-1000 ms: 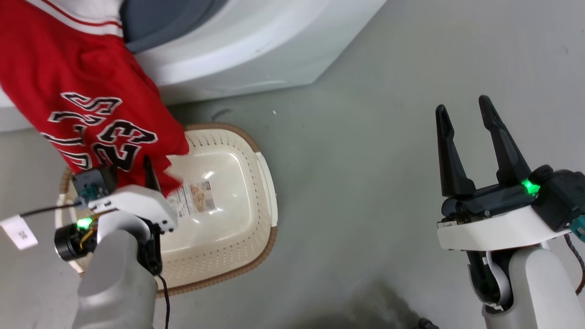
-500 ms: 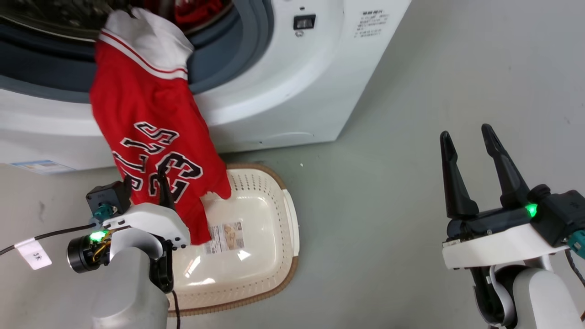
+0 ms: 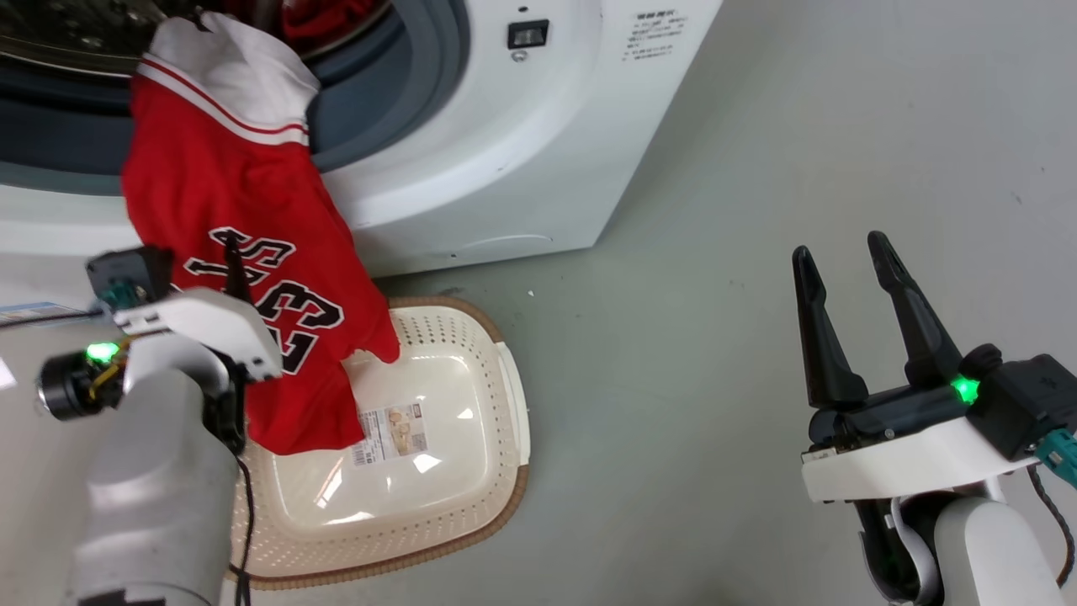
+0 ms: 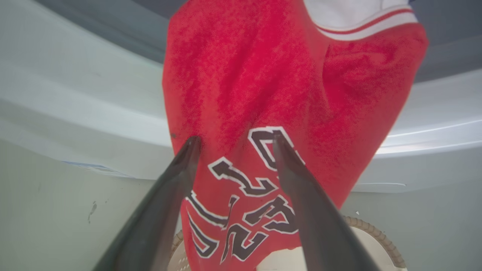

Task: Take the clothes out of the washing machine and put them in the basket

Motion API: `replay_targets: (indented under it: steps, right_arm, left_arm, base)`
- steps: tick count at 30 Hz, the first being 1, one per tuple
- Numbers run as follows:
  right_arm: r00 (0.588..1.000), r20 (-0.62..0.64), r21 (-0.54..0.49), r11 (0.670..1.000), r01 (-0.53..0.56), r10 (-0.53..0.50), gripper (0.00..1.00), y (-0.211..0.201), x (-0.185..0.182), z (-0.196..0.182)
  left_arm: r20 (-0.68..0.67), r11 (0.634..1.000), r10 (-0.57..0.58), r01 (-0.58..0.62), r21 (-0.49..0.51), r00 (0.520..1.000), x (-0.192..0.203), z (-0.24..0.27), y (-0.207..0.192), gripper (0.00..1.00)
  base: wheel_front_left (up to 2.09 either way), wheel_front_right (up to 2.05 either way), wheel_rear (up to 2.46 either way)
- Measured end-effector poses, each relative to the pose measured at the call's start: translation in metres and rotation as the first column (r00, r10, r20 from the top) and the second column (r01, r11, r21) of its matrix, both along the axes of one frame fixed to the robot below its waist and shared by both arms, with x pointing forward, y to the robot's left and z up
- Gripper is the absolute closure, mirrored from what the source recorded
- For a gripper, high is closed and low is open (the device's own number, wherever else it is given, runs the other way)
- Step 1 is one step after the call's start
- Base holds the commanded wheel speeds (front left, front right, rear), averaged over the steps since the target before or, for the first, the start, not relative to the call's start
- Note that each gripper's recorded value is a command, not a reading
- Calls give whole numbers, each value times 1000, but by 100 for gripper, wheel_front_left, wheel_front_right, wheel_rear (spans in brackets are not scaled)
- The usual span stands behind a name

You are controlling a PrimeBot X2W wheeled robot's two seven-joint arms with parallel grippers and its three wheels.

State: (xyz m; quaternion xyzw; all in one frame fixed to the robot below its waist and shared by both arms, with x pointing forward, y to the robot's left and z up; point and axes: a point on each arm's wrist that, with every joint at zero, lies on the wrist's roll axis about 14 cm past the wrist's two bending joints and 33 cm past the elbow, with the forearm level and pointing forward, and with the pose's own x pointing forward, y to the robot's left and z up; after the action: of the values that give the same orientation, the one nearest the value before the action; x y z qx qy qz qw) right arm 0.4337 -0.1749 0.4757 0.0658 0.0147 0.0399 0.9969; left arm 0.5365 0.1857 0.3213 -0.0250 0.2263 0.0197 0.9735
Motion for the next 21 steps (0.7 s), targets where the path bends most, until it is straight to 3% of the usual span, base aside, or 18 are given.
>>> replay_targets:
  steps: [8, 14, 15, 16, 21]
  right_arm:
    - [999, -37, -3, 1000, 30, -30, 0, -10, 2, -18]
    - [998, -48, -6, 999, 46, -47, 0, -16, 1, -24]
    - [998, -47, -7, 999, 47, -47, 0, -16, 1, -23]
    - [998, -46, -7, 999, 47, -47, 0, -16, 1, -23]
    - [998, -30, -4, 999, 47, -47, 0, -16, 0, -17]
  left_arm:
    - [-10, 1000, -20, 20, 20, 1000, 38, -9, -2, 0]
    - [-39, 999, -21, 23, 35, 999, 42, -18, -1, 0]
    - [-38, 999, -21, 23, 37, 999, 43, -17, -1, 56]
    - [-38, 999, -21, 22, 37, 999, 43, -16, -1, 100]
    - [-4, 999, -13, 13, 31, 1000, 42, -3, -2, 100]
  base:
    - [0, 0, 0]
    - [0, 0, 0]
    - [0, 0, 0]
    - [0, 0, 0]
    - [0, 0, 0]
